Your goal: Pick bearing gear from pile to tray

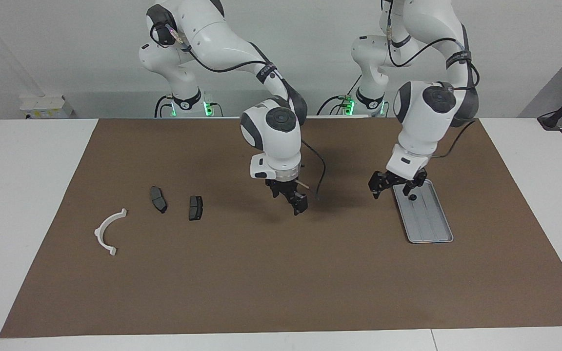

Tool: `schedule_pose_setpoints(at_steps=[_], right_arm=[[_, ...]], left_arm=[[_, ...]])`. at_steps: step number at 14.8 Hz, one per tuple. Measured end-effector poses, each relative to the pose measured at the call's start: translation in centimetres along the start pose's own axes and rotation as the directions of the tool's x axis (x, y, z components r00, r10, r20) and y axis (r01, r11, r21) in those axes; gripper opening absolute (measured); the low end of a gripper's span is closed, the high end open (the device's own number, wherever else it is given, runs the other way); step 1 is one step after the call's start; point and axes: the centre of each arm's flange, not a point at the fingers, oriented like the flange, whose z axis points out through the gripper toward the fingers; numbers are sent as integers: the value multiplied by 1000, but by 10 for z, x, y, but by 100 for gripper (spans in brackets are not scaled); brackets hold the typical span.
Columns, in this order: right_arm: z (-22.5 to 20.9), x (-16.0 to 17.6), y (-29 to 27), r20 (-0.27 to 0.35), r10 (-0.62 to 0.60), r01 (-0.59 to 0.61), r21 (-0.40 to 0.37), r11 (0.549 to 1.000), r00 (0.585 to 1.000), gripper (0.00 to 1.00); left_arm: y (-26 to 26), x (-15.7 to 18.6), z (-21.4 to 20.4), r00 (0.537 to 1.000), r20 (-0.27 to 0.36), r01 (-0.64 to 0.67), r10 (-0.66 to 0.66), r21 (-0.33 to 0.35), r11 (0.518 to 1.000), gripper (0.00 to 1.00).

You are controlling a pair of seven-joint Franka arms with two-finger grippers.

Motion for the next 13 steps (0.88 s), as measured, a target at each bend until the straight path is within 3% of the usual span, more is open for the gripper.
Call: schedule_pose_setpoints(at_steps=[2,5,9,13], right_arm=[[-31,29,7,-8,-50,50,10,999,999,100],[-73,79,30,-14,-225,225,-6,974,974,100],[-112,155,72,-5,-482,482,-34,876,876,100],[-137,212,110,3,-606,606,-47,794,795,100]], left_arm=[[58,-29,2,999,15,33,-33,-4,999,100],[122,-72,11,997,40,67,-67,3,998,100],[154,-89,47,995,52,85,-85,8,996,100],[175,-90,91,993,59,98,-99,11,995,100]])
